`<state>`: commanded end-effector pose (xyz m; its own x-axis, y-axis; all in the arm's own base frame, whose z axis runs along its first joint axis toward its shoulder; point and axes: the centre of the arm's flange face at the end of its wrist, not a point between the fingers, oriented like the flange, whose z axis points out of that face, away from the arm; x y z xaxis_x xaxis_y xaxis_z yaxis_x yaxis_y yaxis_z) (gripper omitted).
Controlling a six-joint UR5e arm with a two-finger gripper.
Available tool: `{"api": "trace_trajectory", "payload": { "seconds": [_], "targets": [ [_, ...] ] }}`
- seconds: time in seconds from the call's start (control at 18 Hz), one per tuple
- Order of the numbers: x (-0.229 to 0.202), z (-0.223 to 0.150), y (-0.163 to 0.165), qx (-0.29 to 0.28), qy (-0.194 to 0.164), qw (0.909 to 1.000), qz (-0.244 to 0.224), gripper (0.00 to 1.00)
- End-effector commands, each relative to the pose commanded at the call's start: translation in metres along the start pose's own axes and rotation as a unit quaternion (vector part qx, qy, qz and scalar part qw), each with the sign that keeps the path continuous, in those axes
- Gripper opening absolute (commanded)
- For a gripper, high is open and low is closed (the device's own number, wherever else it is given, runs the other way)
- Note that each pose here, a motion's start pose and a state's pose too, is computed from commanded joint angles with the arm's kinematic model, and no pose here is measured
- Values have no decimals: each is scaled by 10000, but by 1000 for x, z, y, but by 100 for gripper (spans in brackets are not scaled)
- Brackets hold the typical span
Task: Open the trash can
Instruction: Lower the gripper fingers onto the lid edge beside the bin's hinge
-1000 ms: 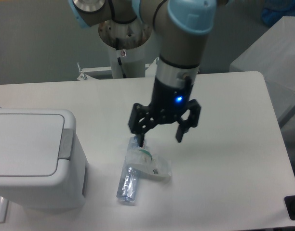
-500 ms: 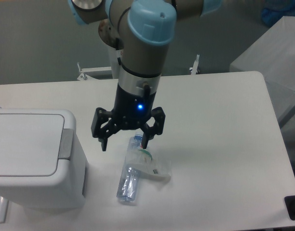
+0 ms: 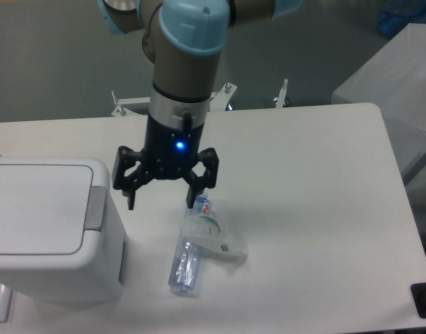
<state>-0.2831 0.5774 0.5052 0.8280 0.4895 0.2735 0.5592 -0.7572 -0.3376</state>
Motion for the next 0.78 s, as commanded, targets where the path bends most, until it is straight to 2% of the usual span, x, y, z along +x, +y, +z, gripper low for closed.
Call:
{"api": "trace_trajectory", "payload": {
  "seconds": [0.28, 0.78],
  "targets": [
    [12, 6, 3, -44, 37, 9999, 85, 100],
    [9, 23, 8, -186, 52, 9998, 68, 100]
  ]
}}
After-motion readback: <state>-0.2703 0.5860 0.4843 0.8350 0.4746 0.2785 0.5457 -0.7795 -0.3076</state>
